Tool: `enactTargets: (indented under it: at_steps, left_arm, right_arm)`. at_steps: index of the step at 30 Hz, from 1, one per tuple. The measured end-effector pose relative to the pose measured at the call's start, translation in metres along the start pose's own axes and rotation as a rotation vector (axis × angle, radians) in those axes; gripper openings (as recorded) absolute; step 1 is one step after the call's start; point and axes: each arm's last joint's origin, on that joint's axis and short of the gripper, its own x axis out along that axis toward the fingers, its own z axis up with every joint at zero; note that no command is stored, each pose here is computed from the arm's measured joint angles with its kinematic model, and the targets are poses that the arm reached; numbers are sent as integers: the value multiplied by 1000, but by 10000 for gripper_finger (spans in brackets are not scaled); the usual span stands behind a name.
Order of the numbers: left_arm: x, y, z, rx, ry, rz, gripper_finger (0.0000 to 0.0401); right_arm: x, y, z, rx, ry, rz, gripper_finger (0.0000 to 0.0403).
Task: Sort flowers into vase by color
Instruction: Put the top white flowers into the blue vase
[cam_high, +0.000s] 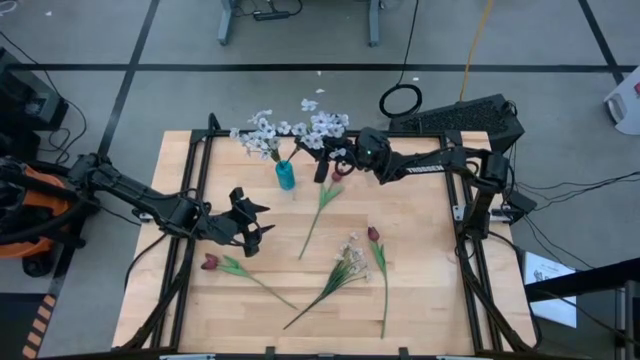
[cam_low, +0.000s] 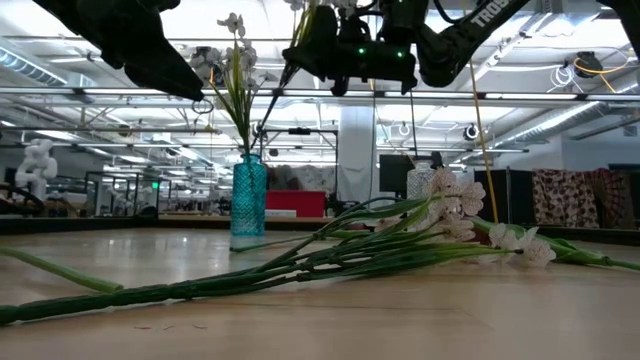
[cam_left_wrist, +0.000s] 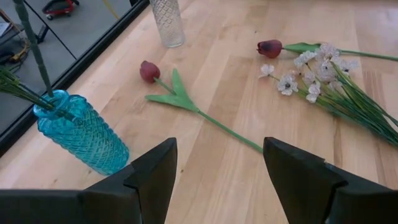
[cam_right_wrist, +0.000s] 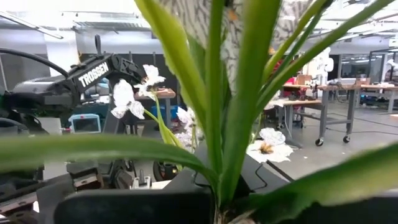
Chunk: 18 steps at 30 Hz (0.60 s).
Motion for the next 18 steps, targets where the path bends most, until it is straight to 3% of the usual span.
enactTargets:
  at_steps: [18]
  left_arm:
    - [0, 0, 0, 1, -1, 0, 246]
  right_arm:
    - [1, -1, -5, -23, 6, -24, 4]
